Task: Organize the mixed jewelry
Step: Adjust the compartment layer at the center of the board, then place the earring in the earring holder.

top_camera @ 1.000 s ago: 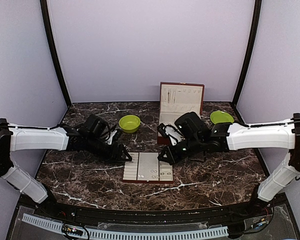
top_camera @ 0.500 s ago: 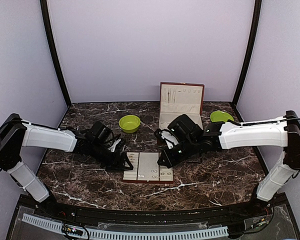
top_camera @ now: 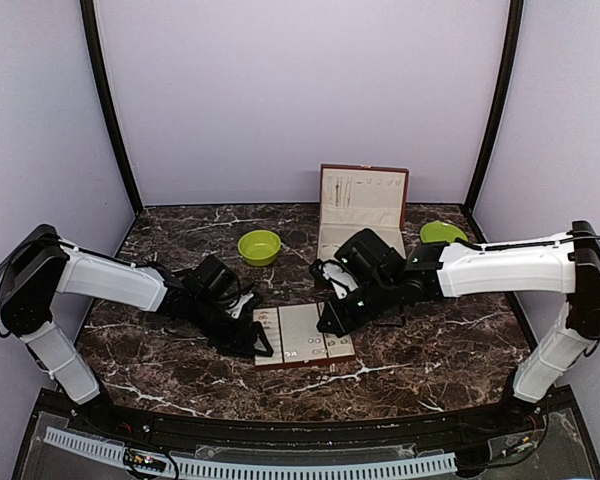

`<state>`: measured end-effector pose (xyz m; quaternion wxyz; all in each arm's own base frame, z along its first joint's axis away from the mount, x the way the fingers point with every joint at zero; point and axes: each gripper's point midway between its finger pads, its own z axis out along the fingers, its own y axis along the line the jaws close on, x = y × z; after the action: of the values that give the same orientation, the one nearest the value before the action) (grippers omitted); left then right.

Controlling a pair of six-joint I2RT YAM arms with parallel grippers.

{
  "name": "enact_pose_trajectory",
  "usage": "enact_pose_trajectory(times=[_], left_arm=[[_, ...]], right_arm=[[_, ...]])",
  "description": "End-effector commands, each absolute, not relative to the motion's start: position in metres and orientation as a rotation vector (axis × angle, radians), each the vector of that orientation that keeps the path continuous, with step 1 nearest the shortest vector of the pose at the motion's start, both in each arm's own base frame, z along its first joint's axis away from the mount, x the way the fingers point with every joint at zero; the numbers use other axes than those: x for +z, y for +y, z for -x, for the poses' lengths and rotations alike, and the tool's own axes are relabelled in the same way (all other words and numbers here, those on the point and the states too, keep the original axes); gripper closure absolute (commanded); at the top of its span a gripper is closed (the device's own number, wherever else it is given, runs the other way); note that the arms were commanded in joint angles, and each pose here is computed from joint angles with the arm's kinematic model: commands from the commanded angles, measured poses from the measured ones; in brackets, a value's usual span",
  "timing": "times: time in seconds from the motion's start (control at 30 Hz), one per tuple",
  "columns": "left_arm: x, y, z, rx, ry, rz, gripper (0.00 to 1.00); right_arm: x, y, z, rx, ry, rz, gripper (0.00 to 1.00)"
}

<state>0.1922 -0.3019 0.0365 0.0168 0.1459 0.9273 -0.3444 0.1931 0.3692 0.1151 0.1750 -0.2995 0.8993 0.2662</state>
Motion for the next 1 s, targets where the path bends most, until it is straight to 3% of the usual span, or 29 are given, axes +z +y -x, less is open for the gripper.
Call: enact_pose_trajectory(times=[0.0,0.3,0.53,0.7,0.97], left_arm=[[0.044,-0.309,-0.185,-1.082,2.856,-0.510,0.33],[0.067,-0.348,-0.172,-1.295,2.712,-0.610,0.33],[0.079,-0.320,-0.185,-1.071,2.718,-0.595,0.33],[0.102,-0.295,-0.215,-1.066,2.657,-0.481,0.33],[0.176,-0.239,-0.296,-0.844,2.464,-0.439,0.29]], right_arm=[[0.120,0.376,-0.194,0.750,2.525,0.860,0.95],[0.108,0.374,-0.192,0.668,2.575,0.897,0.95],[0.095,0.374,-0.188,0.556,2.613,0.972,0.95],[0.087,0.370,-0.192,0.467,2.642,0.990,0.95],[0.078,0.372,-0.195,0.392,2.678,1.024,0.95]])
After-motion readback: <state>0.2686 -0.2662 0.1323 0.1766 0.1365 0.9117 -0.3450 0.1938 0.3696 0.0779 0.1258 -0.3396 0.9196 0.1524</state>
